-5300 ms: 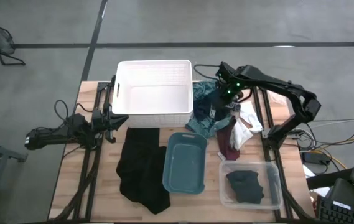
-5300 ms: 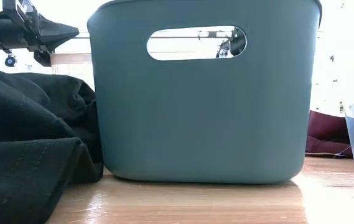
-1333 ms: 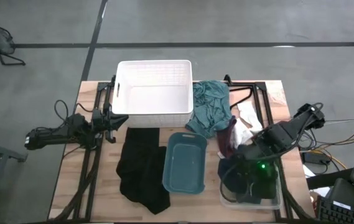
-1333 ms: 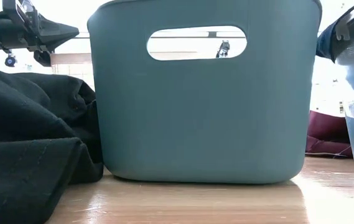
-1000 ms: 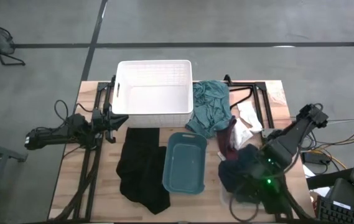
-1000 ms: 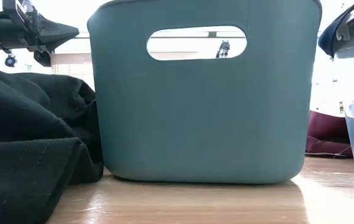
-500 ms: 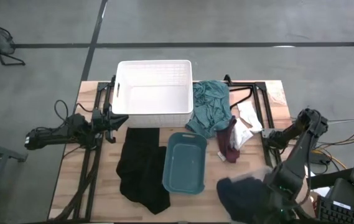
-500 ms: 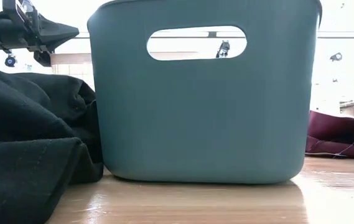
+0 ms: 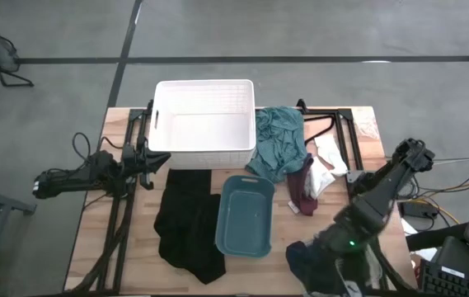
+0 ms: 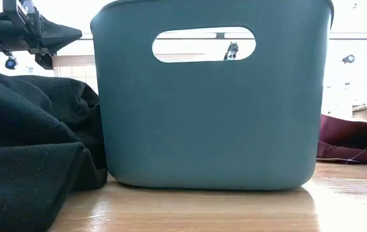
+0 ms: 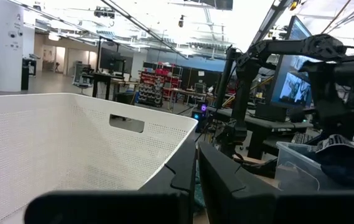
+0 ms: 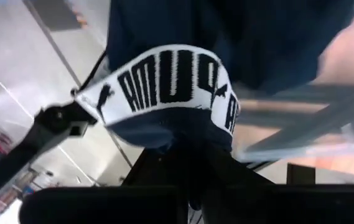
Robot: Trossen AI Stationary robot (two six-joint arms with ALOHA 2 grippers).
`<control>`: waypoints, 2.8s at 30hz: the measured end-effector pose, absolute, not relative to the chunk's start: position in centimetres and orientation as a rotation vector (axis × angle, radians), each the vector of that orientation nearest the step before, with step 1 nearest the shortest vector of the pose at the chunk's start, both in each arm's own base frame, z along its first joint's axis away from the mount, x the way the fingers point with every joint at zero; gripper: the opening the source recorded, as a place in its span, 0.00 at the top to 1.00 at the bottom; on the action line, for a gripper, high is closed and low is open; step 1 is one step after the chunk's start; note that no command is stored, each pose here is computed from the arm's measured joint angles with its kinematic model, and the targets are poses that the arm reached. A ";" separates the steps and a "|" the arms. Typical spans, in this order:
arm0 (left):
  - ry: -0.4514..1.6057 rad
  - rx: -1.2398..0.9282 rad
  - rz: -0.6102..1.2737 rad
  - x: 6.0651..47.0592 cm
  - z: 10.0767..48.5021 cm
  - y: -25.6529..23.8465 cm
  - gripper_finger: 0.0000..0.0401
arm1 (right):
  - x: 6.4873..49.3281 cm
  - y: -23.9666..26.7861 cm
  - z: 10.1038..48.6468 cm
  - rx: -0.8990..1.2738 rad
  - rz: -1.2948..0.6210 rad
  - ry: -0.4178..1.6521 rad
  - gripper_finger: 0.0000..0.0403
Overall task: Pick & Place Cloths
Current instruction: Put the blue boxers into the transparent bin
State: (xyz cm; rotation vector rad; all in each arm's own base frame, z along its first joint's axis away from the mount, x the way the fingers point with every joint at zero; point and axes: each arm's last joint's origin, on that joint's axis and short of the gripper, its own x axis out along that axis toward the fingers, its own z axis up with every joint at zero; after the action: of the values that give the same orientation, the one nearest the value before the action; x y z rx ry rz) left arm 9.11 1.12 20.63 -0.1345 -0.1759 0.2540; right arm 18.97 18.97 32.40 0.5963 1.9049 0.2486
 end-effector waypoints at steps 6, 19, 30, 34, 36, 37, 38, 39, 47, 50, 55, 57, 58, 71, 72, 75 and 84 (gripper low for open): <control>-0.173 -0.134 0.254 9.1 20.6 1.1 0.94 | 21.0 15.8 29.9 0.657 0.151 1.903 0.98; -0.172 -0.134 0.254 9.1 20.6 1.1 0.94 | 19.9 12.6 20.8 0.811 -0.060 2.080 0.98; -0.171 -0.134 0.254 9.1 20.6 1.1 0.94 | 18.4 12.1 19.3 0.931 -0.271 2.173 0.96; -0.171 -0.134 0.254 9.1 20.6 1.1 0.94 | 19.5 12.7 21.8 0.990 -0.214 2.106 0.94; -0.171 -0.134 0.254 9.1 20.6 1.1 0.94 | 20.0 13.0 23.0 0.999 -0.172 2.071 0.92; -0.171 -0.134 0.254 9.1 20.6 1.1 0.94 | 20.3 13.2 23.6 1.003 -0.149 2.053 0.91; -0.171 -0.134 0.254 9.1 20.6 1.1 0.94 | 20.6 13.3 24.2 1.007 -0.128 2.037 0.89; -0.171 -0.134 0.254 9.1 20.6 1.1 0.94 | 20.8 13.4 24.7 1.010 -0.109 2.022 0.87; -0.171 -0.134 0.254 9.1 20.6 1.1 0.94 | 21.9 14.2 28.7 1.014 0.067 1.933 0.68; -0.171 -0.134 0.254 9.1 20.6 1.1 0.94 | 21.8 13.9 29.6 0.906 0.072 1.879 0.60; -0.171 -0.134 0.254 9.1 20.6 1.1 0.94 | 21.5 12.9 30.1 0.612 -0.009 1.759 0.51; -0.171 -0.134 0.254 9.1 20.6 1.1 0.94 | 21.6 12.6 29.6 0.561 0.026 1.749 0.49; -0.171 -0.134 0.254 9.1 20.6 1.1 0.94 | 21.6 12.5 29.3 0.545 0.042 1.757 0.49; -0.171 -0.134 0.254 9.1 20.6 1.1 0.94 | 21.9 12.6 25.9 0.363 0.310 1.732 0.53; -0.171 -0.134 0.254 9.1 20.6 1.1 0.94 | 21.9 12.6 25.8 0.357 0.319 1.727 0.54; -0.171 -0.134 0.254 9.1 20.6 1.1 0.94 | 21.9 12.6 25.8 0.357 0.336 1.721 0.55; -0.171 -0.134 0.254 9.1 20.6 1.1 0.94 | 21.6 12.9 27.2 0.359 0.386 1.658 0.54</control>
State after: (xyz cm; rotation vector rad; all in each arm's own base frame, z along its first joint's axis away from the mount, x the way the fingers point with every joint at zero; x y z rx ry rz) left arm 9.11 1.12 20.60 -0.1341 -0.1712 0.2538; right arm 21.55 12.87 27.18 0.3591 1.6584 0.3865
